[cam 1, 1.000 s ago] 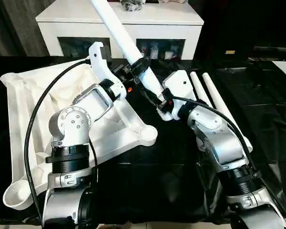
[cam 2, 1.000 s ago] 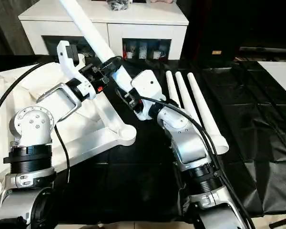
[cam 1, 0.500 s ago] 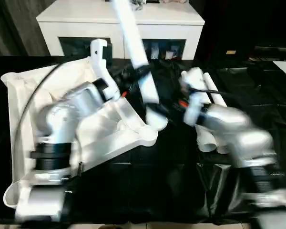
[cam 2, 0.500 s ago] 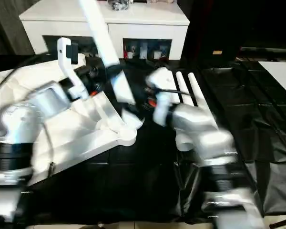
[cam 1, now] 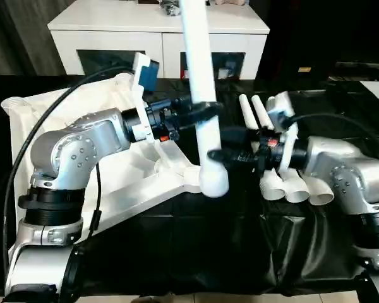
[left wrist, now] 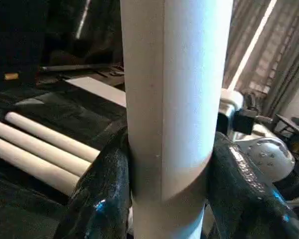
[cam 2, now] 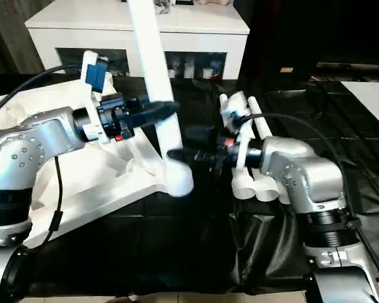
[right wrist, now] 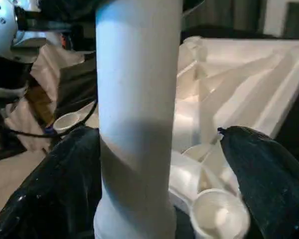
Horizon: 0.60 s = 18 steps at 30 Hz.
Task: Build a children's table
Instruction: Move to table
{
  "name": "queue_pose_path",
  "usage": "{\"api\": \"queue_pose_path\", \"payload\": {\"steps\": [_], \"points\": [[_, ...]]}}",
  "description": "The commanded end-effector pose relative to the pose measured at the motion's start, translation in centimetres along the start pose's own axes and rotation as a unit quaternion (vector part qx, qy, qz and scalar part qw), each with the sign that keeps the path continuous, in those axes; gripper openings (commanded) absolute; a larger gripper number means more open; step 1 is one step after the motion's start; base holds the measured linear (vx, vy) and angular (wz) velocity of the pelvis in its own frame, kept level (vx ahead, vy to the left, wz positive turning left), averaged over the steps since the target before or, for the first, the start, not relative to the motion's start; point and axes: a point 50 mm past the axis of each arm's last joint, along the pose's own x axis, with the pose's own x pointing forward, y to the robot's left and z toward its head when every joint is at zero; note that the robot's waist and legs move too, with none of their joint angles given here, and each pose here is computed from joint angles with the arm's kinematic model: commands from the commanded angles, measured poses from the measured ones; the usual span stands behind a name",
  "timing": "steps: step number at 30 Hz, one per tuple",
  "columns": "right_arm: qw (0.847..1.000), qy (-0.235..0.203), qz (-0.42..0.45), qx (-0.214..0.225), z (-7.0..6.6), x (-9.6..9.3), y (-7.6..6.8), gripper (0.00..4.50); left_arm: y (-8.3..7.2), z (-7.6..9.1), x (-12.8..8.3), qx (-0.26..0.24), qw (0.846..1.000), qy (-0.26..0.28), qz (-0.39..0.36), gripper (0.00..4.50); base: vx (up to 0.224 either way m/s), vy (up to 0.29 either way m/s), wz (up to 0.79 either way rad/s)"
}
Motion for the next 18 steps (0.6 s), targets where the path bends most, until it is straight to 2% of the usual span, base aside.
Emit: {"api": "queue_pose_path", "payload": {"steps": [1,7,8,17,18], "points": [[1.0,0.01,0.02,0.004,0.0,0.21,0.25,4.18,-0.85,0.38,0.4,0.015,0.999,0.004,-0.028,1.84,0.0,0.0,0.0],[0.998,0.03,0.062,0.004,-0.2,0.9,0.79,4.18,-1.17,0.01,0.74,0.024,0.998,0.024,-0.048,1.84,0.0,0.0,0.0],[0.997,0.032,0.065,0.004,-0.2,0.94,0.79,3.91,-1.18,-0.01,0.76,0.025,0.998,0.026,-0.049,1.84,0.0,0.0,0.0],[0.995,0.049,0.088,0.007,-0.38,0.89,0.94,3.35,-1.35,-0.06,0.73,0.033,0.997,0.04,-0.064,1.84,0.0,0.0,0.0],[0.994,0.051,0.092,0.008,-0.43,0.84,0.99,3.1,-1.37,-0.06,0.73,0.034,0.996,0.041,-0.066,1.84,0.0,0.0,0.0]]}}
